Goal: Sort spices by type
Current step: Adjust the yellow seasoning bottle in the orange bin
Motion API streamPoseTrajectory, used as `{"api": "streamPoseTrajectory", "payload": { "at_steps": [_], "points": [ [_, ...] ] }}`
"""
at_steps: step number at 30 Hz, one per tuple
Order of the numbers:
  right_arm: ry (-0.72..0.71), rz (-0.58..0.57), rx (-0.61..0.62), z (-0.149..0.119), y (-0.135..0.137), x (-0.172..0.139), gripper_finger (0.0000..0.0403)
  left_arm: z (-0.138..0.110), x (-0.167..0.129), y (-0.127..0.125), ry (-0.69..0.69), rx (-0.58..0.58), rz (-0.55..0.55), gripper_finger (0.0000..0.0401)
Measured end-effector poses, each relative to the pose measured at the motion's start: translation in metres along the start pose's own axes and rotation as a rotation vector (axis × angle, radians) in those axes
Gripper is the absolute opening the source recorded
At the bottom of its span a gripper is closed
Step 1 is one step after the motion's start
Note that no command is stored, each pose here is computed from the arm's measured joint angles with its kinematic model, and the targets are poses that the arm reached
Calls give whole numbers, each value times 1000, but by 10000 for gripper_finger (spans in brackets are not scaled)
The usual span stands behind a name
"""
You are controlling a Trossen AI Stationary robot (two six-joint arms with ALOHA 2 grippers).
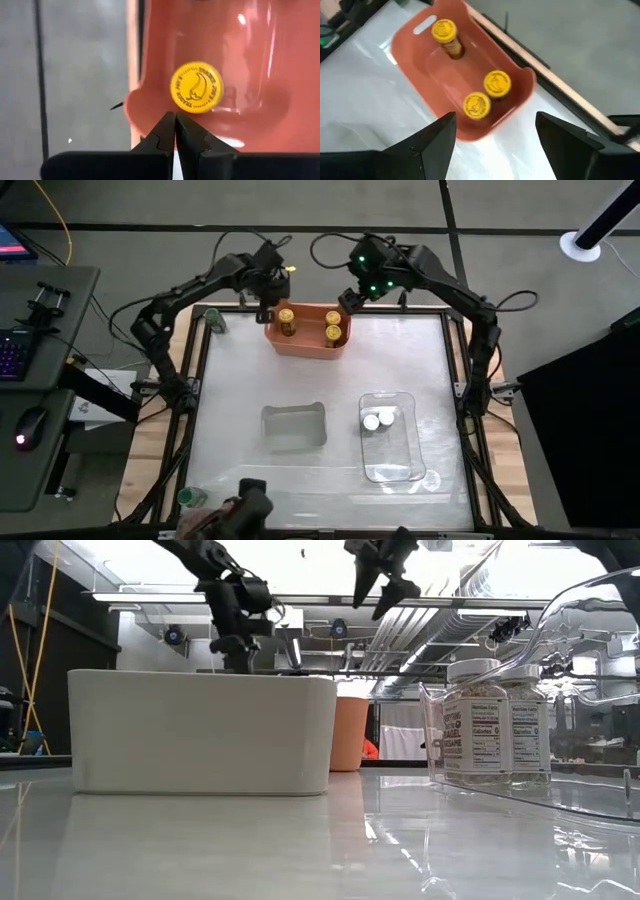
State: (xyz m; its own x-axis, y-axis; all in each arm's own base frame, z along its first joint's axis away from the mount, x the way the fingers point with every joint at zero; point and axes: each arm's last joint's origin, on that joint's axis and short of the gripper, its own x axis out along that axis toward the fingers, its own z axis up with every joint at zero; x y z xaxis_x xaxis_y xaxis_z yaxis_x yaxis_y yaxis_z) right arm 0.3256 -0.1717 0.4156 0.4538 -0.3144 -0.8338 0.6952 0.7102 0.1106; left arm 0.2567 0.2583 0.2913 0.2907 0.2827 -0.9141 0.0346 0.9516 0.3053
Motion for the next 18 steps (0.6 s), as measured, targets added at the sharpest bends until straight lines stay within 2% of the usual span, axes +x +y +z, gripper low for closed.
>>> {"api": "streamPoseTrajectory", "payload": {
  "at_steps": [3,6,12,18],
  "points": [
    [-20,-26,-8,-1,3,-4,268,1,15,0,45,66,-62,0],
    [-24,-27,-18,-3,7,-5,268,0,29,-2,81,79,-108,0],
    [-40,-35,-36,-4,14,-6,268,4,39,-4,140,76,-82,0],
    [-42,-38,-39,-4,15,-6,268,10,40,-6,125,63,-63,0]
  ]
}}
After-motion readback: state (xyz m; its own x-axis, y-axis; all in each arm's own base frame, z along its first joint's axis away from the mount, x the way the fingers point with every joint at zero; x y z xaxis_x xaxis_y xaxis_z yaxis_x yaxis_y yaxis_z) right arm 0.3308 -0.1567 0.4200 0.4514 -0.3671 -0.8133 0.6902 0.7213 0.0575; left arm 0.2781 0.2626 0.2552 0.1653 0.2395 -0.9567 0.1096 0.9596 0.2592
